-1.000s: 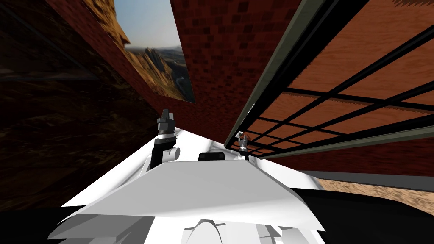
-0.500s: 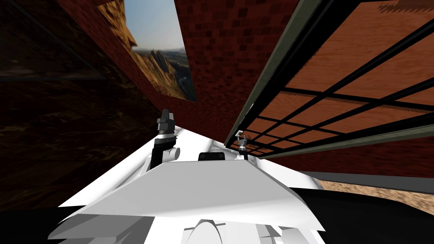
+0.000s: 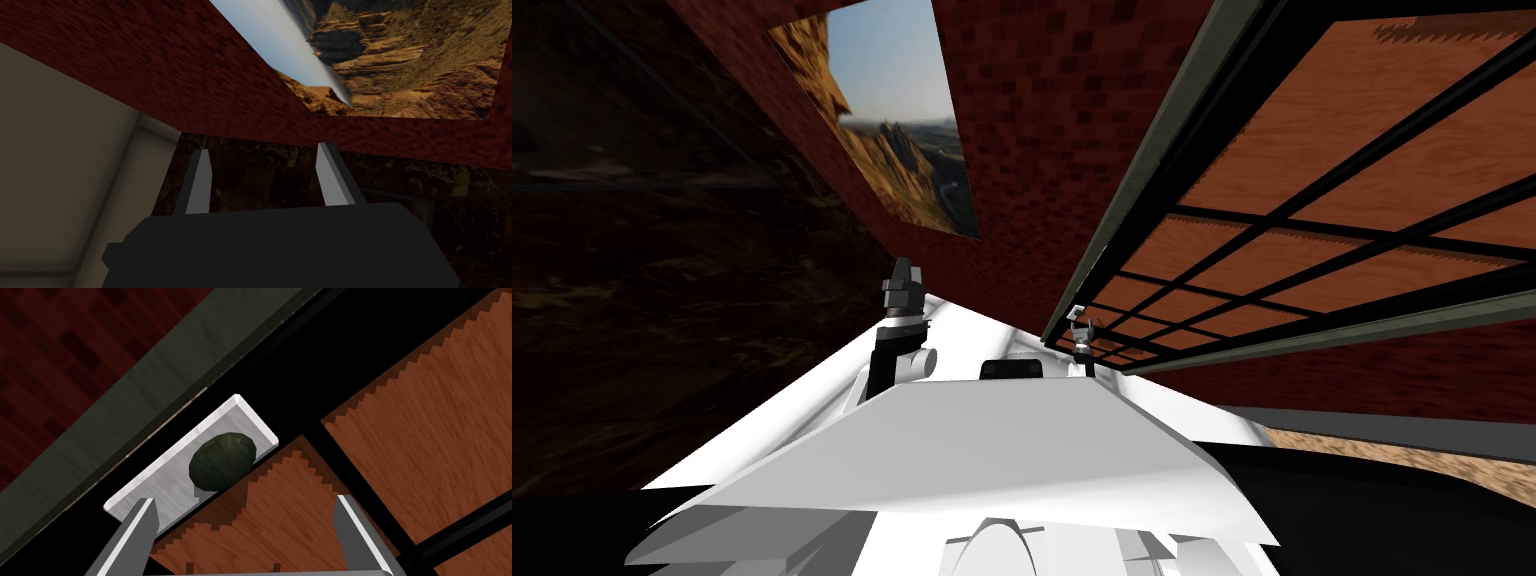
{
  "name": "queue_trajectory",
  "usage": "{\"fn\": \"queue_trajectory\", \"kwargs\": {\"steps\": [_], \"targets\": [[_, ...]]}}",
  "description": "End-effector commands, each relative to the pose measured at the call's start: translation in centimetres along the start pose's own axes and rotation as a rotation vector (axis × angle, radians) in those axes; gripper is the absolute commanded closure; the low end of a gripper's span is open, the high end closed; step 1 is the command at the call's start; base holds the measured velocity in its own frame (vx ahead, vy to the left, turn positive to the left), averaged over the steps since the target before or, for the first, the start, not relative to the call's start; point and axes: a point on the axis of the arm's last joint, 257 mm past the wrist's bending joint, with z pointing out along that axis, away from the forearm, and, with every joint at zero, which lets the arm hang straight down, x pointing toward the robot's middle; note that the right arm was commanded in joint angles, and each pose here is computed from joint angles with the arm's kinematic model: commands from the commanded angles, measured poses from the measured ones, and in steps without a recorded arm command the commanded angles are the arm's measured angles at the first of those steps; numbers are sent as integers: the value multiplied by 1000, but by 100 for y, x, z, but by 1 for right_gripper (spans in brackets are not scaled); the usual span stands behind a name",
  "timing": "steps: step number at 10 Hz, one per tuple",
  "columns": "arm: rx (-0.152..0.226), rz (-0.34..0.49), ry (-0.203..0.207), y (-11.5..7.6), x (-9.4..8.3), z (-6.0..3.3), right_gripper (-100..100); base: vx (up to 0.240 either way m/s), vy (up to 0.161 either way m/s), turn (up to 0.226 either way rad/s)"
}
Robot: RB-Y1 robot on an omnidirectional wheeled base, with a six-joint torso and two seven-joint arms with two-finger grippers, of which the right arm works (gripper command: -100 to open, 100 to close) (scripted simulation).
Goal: Pull the door open
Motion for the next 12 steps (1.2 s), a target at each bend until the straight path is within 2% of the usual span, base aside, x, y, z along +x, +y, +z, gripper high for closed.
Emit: {"fn": "queue_trajectory", "kwargs": {"steps": [1,4,5,9,10,12], "targets": [[-4,71,-8,-20,15,17,-100,-45,0,46],[-11,186,-23,-58,42,46,-100,-66,-15,44],[-11,192,-23,-58,42,46,-100,-47,-11,17],[-22,365,-43,-119,82,86,-100,-59,-13,41],[-22,370,-42,-119,82,86,-100,-48,-8,20],[-29,471,-55,-160,108,110,-100,-59,-17,51]]}}
